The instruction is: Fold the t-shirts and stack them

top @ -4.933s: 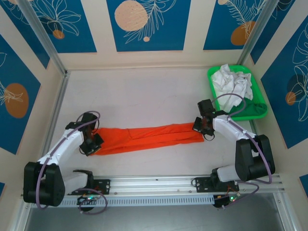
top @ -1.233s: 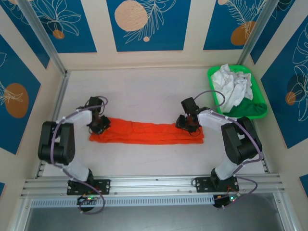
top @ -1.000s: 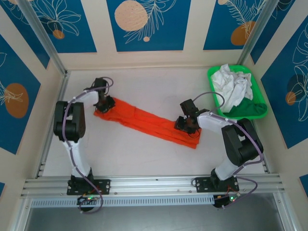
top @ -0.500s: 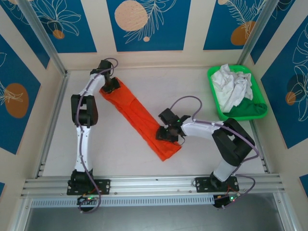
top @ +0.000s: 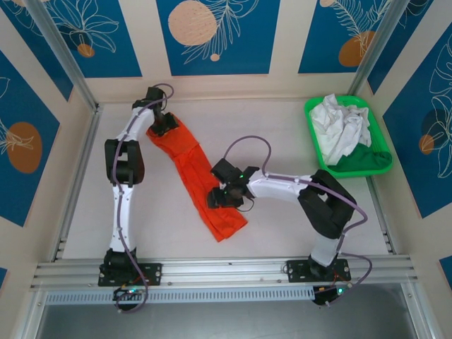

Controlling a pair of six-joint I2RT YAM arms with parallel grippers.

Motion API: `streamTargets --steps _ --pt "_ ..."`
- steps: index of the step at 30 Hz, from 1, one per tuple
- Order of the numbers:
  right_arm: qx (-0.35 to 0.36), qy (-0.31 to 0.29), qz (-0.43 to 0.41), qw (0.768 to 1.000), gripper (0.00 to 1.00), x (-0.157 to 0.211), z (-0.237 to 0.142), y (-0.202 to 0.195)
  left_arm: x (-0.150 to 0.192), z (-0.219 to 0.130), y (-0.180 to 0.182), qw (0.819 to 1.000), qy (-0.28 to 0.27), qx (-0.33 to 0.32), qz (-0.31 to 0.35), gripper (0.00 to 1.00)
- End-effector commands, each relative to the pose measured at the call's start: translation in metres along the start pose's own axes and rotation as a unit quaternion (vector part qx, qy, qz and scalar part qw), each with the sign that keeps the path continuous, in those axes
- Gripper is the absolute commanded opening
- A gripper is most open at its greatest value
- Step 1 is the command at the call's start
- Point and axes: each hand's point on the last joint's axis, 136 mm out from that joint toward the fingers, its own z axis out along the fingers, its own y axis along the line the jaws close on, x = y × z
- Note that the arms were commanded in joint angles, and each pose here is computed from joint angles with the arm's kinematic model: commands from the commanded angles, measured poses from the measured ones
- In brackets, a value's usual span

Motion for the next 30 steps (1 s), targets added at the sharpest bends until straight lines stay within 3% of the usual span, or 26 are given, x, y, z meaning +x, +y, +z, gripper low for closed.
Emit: streamTargets --steps 1,5,8,13,21,27,30 --pt "-0.027 -0.071 -0.035 0.997 0.66 -0.035 -0.034 0.007 -0.010 -0.051 -0.015 1.000 -0.019 0.013 0.014 0.61" --pt "-0.040 -0.117 -0.039 0.992 0.68 -0.087 -0.038 -0.001 -0.026 -0.124 -0.038 0.993 -0.098 0.049 0.032 0.85" --pt "-0.051 -0.134 -0.025 0.989 0.67 -0.131 -0.033 -0.007 -0.017 -0.172 -0.031 0.988 -0.146 0.045 0.030 0.98" --pt "-0.073 -0.141 -0.034 0.987 0.62 -0.199 -0.012 0.007 0.040 -0.229 0.002 0.979 -0.202 0.026 0.027 1.00" --pt "-0.167 -0.087 -0.050 0.981 0.60 -0.250 0.050 0.067 0.161 -0.253 0.051 0.975 -0.208 0.014 0.071 1.00" --pt "-0.233 -0.083 -0.018 0.969 0.57 -0.266 0.086 0.096 0.207 -0.260 0.067 0.974 -0.212 0.041 0.074 1.00" --pt "-0.221 -0.096 0.014 0.970 0.57 -0.275 0.101 0.084 0.215 -0.254 0.069 0.975 -0.202 0.040 0.080 1.00"
